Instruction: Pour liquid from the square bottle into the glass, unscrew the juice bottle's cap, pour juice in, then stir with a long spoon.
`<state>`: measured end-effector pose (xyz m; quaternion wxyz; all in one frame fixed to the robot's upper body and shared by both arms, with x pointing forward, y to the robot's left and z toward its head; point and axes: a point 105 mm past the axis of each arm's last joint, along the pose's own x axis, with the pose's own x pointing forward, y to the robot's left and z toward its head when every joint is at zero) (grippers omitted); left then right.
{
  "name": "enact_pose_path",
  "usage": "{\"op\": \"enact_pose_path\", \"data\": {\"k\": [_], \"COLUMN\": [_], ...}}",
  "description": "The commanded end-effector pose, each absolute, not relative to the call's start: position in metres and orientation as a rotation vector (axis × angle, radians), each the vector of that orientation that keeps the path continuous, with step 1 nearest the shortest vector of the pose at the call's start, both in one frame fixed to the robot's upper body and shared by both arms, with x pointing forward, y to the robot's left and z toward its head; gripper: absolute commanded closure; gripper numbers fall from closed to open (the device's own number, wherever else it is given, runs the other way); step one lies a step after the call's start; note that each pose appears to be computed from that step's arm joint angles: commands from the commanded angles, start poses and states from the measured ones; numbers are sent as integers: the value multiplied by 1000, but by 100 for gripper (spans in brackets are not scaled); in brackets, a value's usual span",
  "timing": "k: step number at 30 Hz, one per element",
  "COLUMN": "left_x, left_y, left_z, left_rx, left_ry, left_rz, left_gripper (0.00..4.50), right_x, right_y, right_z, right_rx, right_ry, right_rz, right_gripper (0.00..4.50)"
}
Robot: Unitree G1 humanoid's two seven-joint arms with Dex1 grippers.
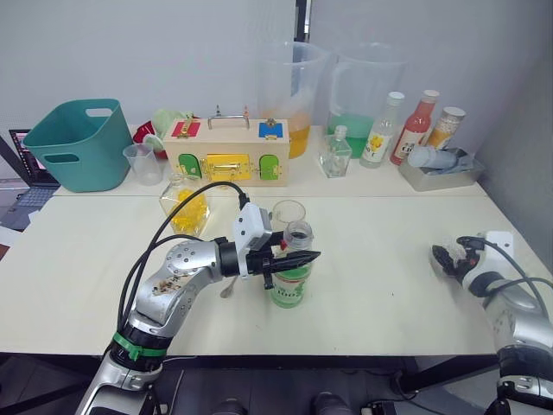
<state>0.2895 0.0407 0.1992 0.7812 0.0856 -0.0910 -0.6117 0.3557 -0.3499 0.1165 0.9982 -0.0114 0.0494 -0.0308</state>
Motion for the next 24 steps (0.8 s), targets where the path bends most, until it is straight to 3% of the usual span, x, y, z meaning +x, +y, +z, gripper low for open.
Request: {"op": "enact_pose_path", "data": {"k": [1,7,13,24], "left_x": [296,296,296,287], "left_y": [47,48,51,84], "left_z": [194,195,204,226], "left_rx": [222,222,195,205], "left_ry": [-165,-167,-181,-203], "left_rz": [-1271,-1271,-1256,-1197], "left_gripper": [326,326,326,326], "right_x": [354,351,345,305], "right_y": [-348,-320,-267,-197], "right_z": [158,200,244,256], "right_rx": [-25,-29,-71,-103], "right_ry": [-25,-100,-112,43], "right_rz": [-45,101,429,969], "right_gripper": [1,1,1,1]}}
